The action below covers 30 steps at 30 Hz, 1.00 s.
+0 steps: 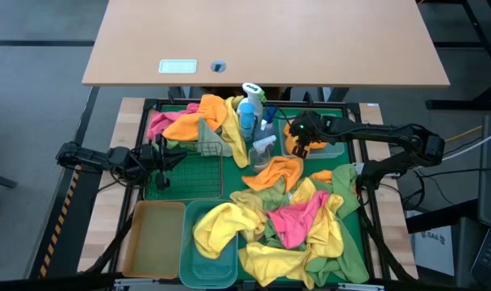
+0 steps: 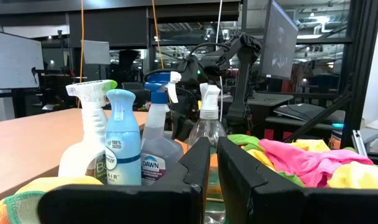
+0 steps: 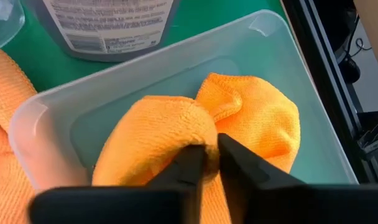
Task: Sort microfiber towel by color & place in baskets
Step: Put the orange towel into the white bin
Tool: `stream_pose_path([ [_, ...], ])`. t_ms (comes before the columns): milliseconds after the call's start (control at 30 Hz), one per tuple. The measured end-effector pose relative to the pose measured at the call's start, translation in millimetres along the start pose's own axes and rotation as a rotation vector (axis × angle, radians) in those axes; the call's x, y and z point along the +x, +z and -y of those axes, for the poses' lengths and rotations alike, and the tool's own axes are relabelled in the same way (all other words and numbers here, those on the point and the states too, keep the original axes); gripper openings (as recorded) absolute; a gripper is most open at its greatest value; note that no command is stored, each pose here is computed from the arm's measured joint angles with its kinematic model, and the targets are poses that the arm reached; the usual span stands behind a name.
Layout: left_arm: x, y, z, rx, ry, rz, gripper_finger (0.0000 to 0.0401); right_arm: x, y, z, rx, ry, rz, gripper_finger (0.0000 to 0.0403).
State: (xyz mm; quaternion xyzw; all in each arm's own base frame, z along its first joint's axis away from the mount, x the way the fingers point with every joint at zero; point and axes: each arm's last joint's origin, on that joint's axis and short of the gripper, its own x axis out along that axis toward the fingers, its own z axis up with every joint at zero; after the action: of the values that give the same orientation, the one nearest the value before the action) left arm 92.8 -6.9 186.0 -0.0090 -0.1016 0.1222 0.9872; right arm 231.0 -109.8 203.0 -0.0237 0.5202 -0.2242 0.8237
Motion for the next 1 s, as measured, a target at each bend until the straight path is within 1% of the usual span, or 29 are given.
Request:
stream_pose_path([
  [200,0.0,-0.1,0.0,0.0,0.0,0.0,0.0029,0.0,-0.1,0.0,0.0,0.0,-0.001,0.0149],
  [267,0.0,0.0,0.0,0.0,0.0,0.0,0.0029,0.0,-0.5,-0.1,0.0,0.001,-0.005,0.0168],
  [367,0.0,0.1,0.0,0.0,0.0,0.0,0.0029,-0.1,-0.5,0.0,0.0,-0.001,-0.006,0.0185],
  [500,0.0,0.1,0.0,0.0,0.0,0.0,0.0029,-10.3,5.5,3.6,-0.011,0.0,-0.051,0.0192],
  [800,0.0,0.0,0.0,0.0,0.0,0.0,0.0029,-47.0,25.5,15.4,-0.029,0.014,-0.128,0.0193],
  [1000,0.0,-0.1,0.0,0.0,0.0,0.0,0.0029,-72.8,33.1,22.5,-0.042,0.026,-0.189,0.0193],
])
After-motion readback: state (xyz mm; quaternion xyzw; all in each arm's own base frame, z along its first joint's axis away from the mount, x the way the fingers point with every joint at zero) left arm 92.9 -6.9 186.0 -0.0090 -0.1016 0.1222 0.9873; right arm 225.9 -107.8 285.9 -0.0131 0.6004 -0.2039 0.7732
